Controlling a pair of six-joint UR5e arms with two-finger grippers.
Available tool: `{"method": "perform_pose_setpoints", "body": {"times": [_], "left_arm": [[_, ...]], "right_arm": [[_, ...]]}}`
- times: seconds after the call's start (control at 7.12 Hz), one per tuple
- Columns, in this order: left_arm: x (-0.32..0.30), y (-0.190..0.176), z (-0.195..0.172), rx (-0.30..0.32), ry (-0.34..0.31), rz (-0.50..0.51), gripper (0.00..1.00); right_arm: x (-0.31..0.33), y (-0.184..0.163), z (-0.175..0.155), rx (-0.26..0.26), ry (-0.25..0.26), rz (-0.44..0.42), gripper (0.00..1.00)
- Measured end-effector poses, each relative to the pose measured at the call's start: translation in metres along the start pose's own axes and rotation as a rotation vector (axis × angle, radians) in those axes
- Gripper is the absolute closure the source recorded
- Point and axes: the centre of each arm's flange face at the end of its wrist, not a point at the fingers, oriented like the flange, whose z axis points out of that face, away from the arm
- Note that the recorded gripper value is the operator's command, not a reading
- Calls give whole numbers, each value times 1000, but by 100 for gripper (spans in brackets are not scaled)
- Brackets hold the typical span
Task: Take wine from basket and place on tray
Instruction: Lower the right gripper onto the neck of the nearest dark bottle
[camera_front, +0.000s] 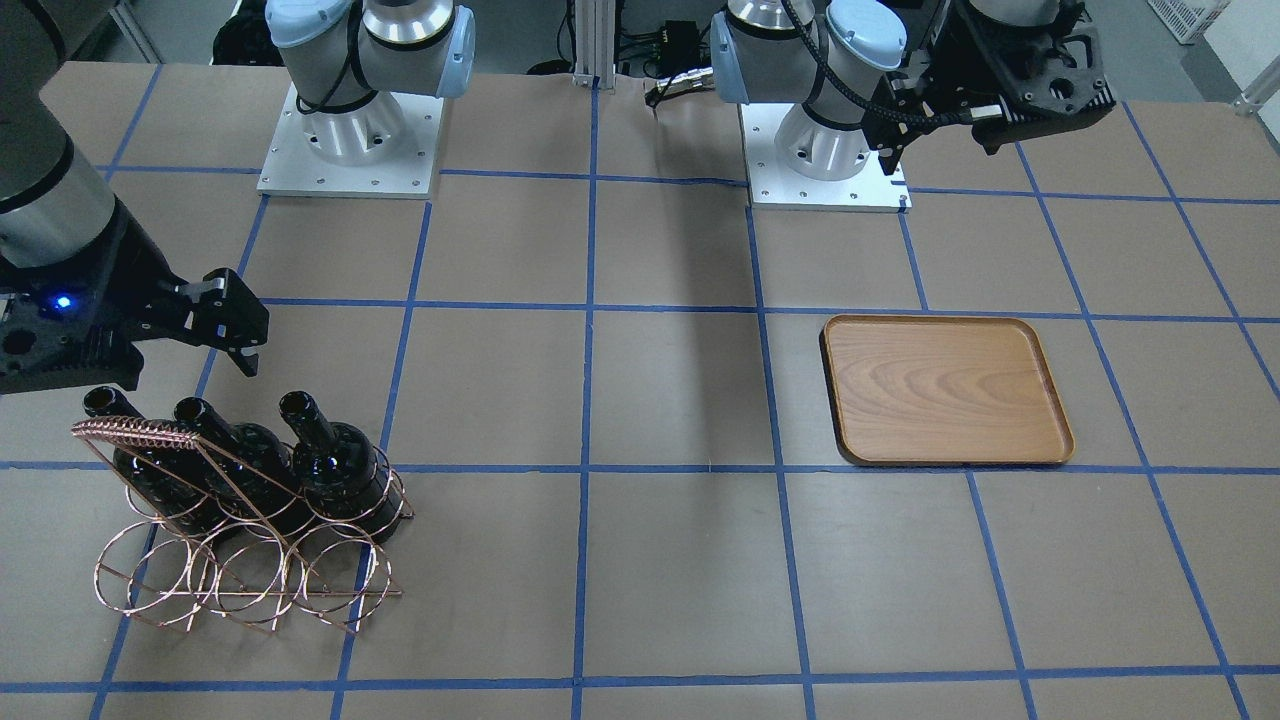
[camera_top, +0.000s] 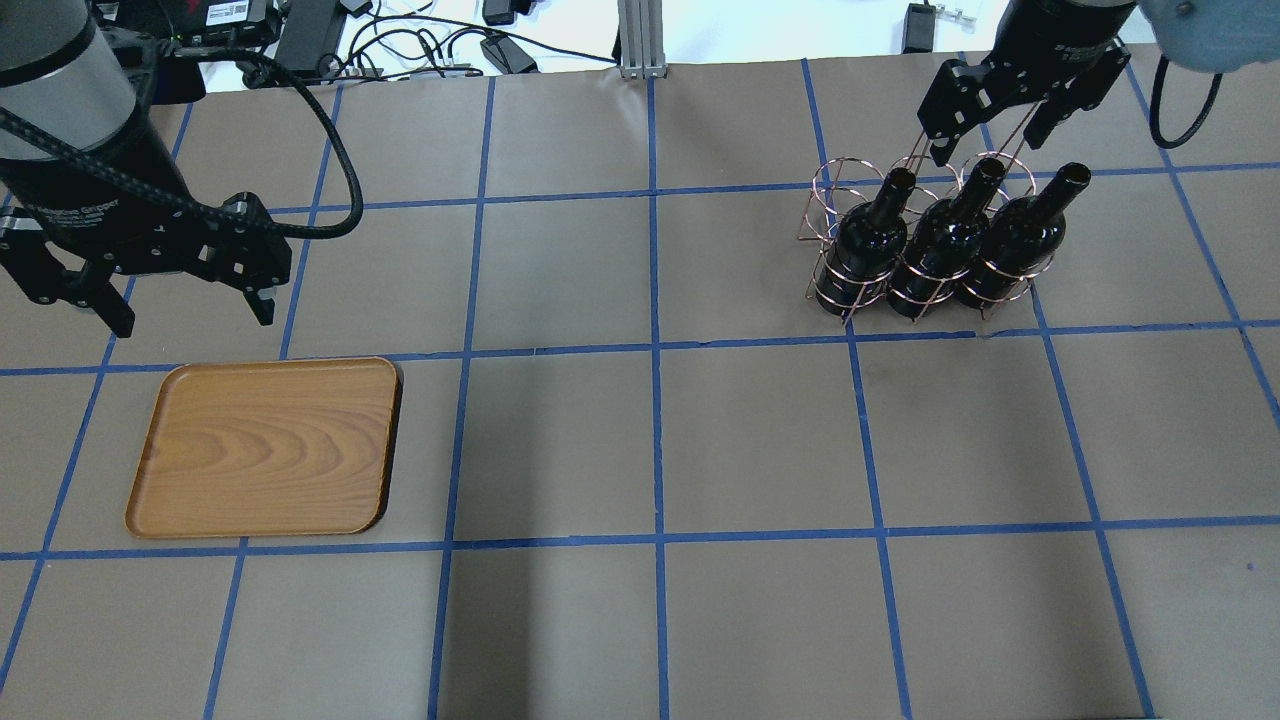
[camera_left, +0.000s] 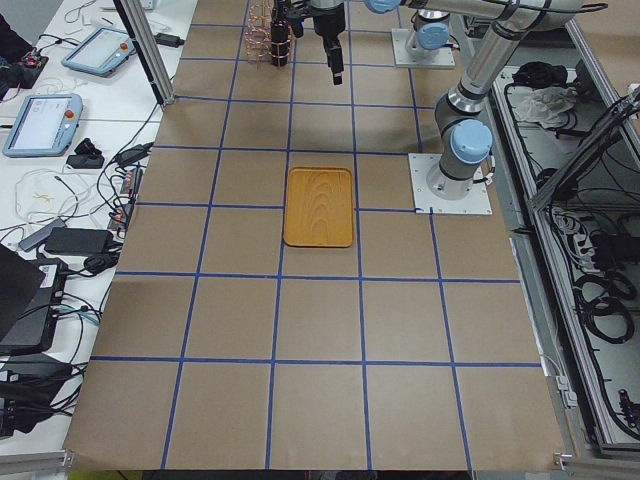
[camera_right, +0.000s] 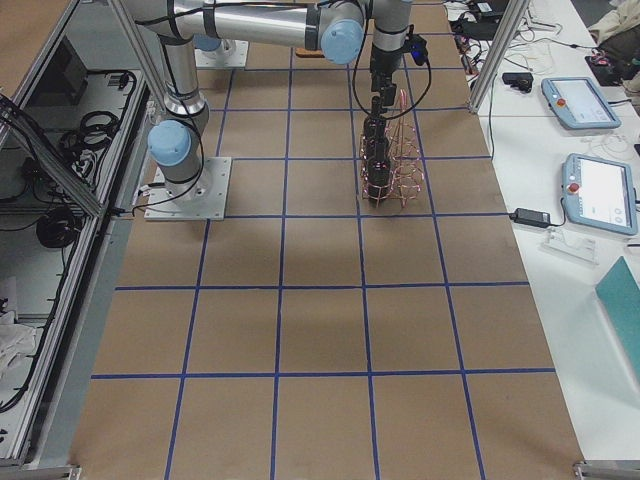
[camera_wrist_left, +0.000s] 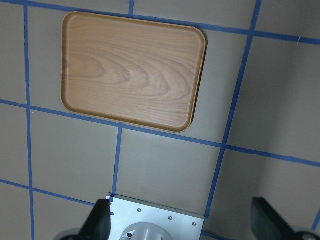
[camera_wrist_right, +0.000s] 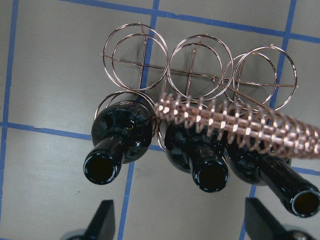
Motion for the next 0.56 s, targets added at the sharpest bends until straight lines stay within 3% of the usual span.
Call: {"method": "perform_pose_setpoints", "body": {"times": [0.56], "left_arm": [[0,-1,3,-8,-1,0,0]], "right_arm": [[15,-3,23,6,7,2,13]]}}
